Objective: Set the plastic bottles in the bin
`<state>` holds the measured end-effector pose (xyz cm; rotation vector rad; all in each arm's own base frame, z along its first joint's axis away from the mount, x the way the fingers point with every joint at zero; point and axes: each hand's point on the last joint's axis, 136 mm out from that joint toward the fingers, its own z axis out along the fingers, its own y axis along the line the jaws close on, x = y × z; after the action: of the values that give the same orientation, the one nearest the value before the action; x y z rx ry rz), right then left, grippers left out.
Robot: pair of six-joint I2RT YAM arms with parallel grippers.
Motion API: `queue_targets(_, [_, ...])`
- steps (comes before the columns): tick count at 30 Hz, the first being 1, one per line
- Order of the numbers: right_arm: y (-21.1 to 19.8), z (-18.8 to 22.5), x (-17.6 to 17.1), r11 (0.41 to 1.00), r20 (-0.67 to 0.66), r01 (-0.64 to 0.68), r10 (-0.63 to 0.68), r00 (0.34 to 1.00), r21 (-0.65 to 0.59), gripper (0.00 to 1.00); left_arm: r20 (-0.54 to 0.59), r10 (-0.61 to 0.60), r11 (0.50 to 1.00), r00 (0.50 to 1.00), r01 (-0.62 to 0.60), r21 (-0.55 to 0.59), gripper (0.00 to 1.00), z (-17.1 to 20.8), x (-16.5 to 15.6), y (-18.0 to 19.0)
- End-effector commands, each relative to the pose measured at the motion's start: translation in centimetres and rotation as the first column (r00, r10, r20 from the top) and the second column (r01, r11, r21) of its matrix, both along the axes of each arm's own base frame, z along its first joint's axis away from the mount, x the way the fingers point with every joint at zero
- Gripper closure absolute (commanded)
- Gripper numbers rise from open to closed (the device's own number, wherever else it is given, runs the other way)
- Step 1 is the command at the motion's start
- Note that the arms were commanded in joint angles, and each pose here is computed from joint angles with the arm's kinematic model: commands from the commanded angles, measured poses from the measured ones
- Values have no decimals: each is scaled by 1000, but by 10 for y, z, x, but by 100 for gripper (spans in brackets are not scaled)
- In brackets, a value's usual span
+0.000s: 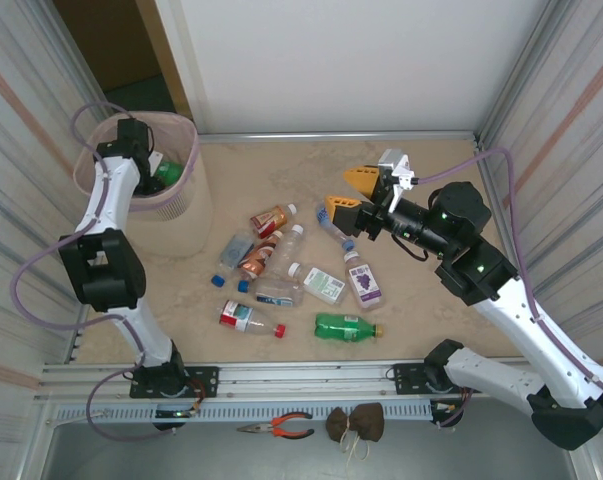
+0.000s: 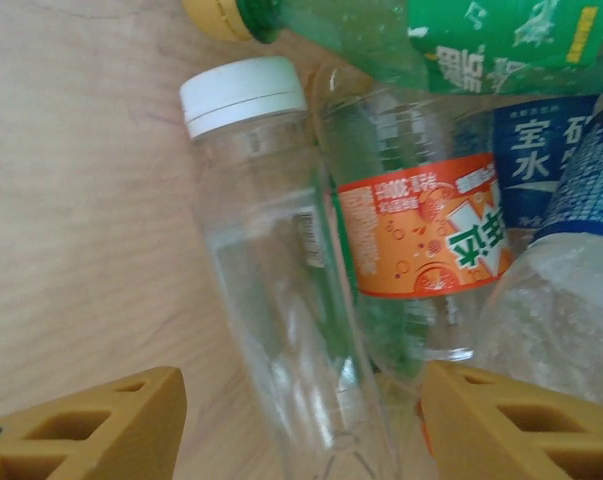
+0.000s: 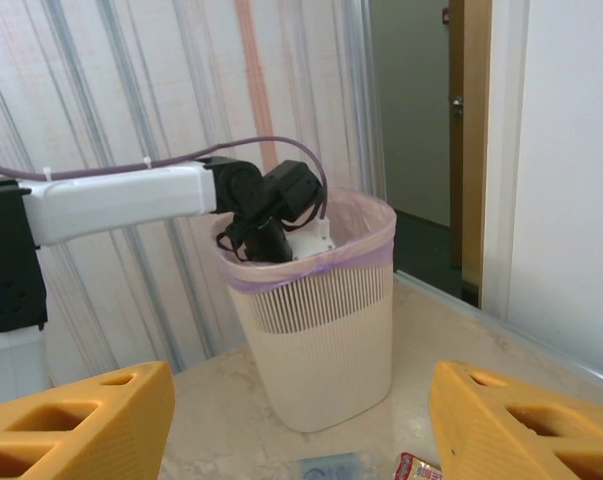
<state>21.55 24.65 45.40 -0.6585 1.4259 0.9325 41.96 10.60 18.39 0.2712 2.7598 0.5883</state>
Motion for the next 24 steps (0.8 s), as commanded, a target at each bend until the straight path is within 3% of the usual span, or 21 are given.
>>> queue_targets(1, [-4,5,-6,1000,26,4,-4,1000,7,33,66,-4,998,998,8,-60,32,19,3,-10])
queue_targets(11, [-8,6,-4,1000,12,29,-30,999,5,33,227,-32,963,973,91,-255,20,63,1,-47])
queue_targets(24, [-24,-3,-2,994,-37,111,-112,993,-22,33,473,-40,816,880,302,-493,19,147,-15,-106])
